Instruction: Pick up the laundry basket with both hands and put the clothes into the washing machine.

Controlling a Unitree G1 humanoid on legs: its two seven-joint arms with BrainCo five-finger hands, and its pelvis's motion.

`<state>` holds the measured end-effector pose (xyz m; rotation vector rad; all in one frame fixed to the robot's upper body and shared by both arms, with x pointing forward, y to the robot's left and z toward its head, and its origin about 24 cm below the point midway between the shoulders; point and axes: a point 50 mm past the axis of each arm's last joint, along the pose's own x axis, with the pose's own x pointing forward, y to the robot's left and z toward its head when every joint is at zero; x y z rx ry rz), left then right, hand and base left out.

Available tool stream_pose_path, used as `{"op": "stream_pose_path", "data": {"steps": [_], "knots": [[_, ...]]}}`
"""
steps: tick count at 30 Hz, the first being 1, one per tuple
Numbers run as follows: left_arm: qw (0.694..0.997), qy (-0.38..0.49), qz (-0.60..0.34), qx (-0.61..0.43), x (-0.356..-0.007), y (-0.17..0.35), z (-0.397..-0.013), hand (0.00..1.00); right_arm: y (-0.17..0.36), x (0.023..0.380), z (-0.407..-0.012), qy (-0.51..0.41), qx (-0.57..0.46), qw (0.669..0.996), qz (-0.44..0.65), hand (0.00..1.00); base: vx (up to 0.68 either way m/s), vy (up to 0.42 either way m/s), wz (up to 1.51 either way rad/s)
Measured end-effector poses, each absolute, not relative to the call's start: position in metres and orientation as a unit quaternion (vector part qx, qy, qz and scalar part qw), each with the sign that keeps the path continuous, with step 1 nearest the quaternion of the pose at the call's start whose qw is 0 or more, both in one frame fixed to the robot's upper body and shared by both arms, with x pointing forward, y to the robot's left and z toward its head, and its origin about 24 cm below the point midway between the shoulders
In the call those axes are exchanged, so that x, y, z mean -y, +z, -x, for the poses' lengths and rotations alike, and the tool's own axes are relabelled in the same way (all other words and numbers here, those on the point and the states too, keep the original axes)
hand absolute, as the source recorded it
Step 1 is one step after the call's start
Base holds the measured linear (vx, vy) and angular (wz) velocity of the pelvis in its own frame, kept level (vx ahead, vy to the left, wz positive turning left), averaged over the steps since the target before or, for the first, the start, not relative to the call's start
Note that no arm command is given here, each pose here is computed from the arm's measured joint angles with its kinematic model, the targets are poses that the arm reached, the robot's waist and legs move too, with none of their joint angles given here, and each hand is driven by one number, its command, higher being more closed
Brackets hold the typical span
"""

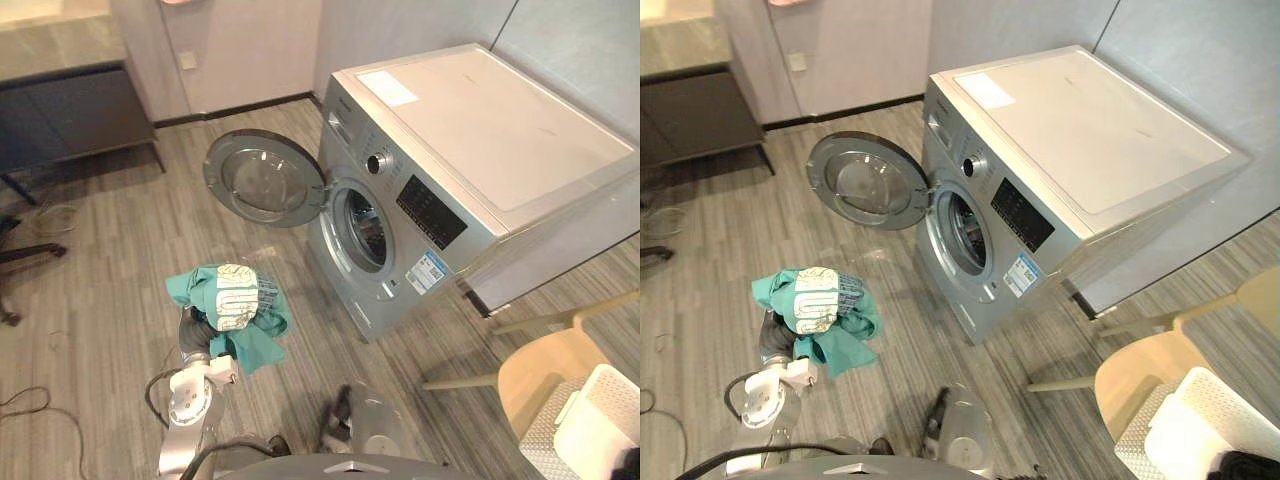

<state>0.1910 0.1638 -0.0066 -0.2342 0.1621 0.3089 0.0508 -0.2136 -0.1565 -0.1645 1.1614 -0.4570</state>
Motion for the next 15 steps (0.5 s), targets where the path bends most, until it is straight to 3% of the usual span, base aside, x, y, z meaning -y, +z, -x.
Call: {"op": "stream_pose_path", "data": {"steps": [5,8,15], "knots": [[0.977,0.15,0.131,-0.082,-0.154,-0.006,-0.194,1.0,-0.151,0.223,-0.051,-0.212,-0.531,0.815,0.095,0.0,0.57,0.062,0.21],[0.972,0.172,0.128,-0.096,-0.165,-0.013,-0.183,1.0,-0.14,0.229,-0.075,-0.201,-0.486,0.843,0.116,0.0,0.52,0.112,-1.31],[0.97,0.167,0.122,-0.129,-0.166,-0.026,-0.174,1.0,-0.134,0.228,-0.105,-0.194,-0.455,0.861,0.118,0.0,0.41,0.284,-1.31]]}}
